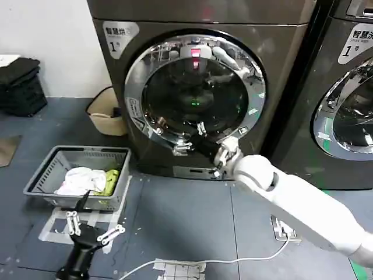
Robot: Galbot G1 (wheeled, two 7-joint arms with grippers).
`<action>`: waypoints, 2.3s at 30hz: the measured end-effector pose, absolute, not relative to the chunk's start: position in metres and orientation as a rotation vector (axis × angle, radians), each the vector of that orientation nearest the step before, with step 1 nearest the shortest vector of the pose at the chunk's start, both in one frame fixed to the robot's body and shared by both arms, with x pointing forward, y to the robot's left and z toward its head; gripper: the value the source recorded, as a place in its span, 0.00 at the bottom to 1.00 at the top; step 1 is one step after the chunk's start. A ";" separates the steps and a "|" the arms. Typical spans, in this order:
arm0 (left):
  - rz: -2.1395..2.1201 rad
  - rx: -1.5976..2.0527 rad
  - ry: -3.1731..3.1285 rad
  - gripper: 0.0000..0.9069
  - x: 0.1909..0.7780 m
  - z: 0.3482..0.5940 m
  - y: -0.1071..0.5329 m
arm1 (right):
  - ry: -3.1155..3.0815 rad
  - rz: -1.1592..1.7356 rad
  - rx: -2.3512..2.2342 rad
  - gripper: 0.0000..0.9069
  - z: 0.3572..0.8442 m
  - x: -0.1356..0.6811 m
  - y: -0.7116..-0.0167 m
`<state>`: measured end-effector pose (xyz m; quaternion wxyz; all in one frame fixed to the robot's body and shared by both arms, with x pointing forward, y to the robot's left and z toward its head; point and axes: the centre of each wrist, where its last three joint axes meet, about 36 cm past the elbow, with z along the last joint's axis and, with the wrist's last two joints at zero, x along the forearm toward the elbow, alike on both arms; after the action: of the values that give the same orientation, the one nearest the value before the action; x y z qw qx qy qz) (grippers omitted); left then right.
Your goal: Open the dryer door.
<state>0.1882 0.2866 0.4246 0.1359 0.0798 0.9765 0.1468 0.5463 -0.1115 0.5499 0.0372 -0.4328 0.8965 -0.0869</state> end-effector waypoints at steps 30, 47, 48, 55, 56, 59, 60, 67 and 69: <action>0.422 0.219 2.823 1.00 0.187 0.427 0.287 | 2.757 -0.285 -1.336 1.00 0.553 0.578 -0.031; 0.419 0.223 2.821 1.00 0.184 0.430 0.286 | 2.779 -0.280 -1.359 1.00 0.545 0.588 0.001; 0.419 0.223 2.821 1.00 0.184 0.430 0.285 | 2.778 -0.281 -1.362 1.00 0.546 0.588 0.003; 0.419 0.223 2.819 1.00 0.184 0.431 0.285 | 2.772 -0.288 -1.380 1.00 0.547 0.596 0.010; 0.419 0.223 2.819 1.00 0.184 0.431 0.285 | 2.772 -0.290 -1.382 1.00 0.548 0.598 0.011; 0.419 0.222 2.819 1.00 0.184 0.431 0.285 | 2.767 -0.294 -1.392 1.00 0.549 0.604 0.013; 0.419 0.222 2.819 1.00 0.184 0.431 0.286 | 2.767 -0.295 -1.394 1.00 0.549 0.606 0.014; 0.417 0.219 2.820 1.00 0.184 0.430 0.286 | 2.758 -0.303 -1.425 1.00 0.550 0.616 0.019; 0.416 0.218 2.820 1.00 0.184 0.430 0.286 | 2.752 -0.304 -1.438 1.00 0.550 0.618 0.021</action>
<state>0.1837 0.2859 0.4298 0.1409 0.0756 0.9765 0.1441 0.6179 0.0210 0.5505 0.0108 -0.4609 0.8821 -0.0973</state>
